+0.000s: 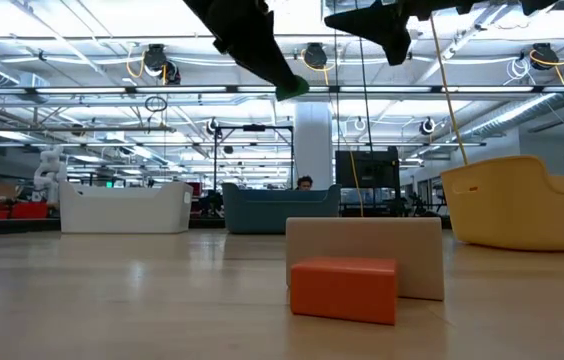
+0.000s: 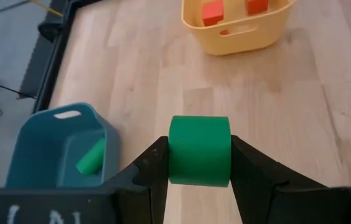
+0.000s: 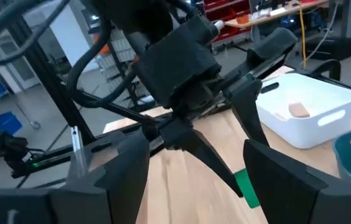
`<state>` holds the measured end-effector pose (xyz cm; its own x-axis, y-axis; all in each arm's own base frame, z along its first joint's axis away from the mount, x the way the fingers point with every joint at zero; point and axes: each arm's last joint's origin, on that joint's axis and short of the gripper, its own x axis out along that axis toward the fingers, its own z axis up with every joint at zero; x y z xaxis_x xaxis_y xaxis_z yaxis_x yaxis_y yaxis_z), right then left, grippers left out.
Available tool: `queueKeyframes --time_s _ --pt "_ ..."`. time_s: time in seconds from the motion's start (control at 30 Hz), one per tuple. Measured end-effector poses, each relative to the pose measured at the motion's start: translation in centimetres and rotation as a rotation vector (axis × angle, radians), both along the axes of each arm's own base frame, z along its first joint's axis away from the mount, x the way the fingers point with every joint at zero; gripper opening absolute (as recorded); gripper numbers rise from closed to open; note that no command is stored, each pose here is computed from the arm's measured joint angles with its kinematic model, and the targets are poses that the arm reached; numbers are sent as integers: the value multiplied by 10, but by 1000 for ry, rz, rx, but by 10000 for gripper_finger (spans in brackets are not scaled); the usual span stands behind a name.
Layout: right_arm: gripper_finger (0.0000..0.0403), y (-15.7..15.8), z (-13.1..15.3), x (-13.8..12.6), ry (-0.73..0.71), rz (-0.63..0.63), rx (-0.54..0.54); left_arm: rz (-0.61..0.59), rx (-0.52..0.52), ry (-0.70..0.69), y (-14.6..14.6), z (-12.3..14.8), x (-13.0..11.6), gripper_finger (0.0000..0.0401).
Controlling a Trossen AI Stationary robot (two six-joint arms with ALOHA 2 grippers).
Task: Sort & place blocks by color
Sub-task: Put the green block into the blue bin
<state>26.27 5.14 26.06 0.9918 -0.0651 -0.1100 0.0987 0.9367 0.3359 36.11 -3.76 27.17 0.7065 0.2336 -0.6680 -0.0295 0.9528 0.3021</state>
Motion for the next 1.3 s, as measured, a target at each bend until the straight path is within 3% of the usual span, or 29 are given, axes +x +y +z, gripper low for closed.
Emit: queueKeyframes --time_s 0.27,0.43,0.63,0.73,0.83,0.97,1.13,1.3 --pt "251 0 3 0 -34 -2 7 58 120 -7 2 2 0 134" --pt "251 -2 1 0 -7 -63 -6 154 184 8 37 2 2 134" --pt "251 -1 0 0 -6 -16 -1 340 160 -84 102 0 10 134" --pt "251 0 3 0 -29 2 9 412 98 -133 131 -11 16 134" --pt "251 0 3 0 -28 1 9 455 -2 -148 151 -26 20 134" --pt "251 -2 1 0 -15 -10 -12 527 -41 -129 167 -45 22 134" --pt "251 -14 0 1 18 -197 -122 576 -55 -149 176 -47 21 155" --pt "251 -31 -7 -2 120 -423 -225 611 7 -133 179 -46 19 164"
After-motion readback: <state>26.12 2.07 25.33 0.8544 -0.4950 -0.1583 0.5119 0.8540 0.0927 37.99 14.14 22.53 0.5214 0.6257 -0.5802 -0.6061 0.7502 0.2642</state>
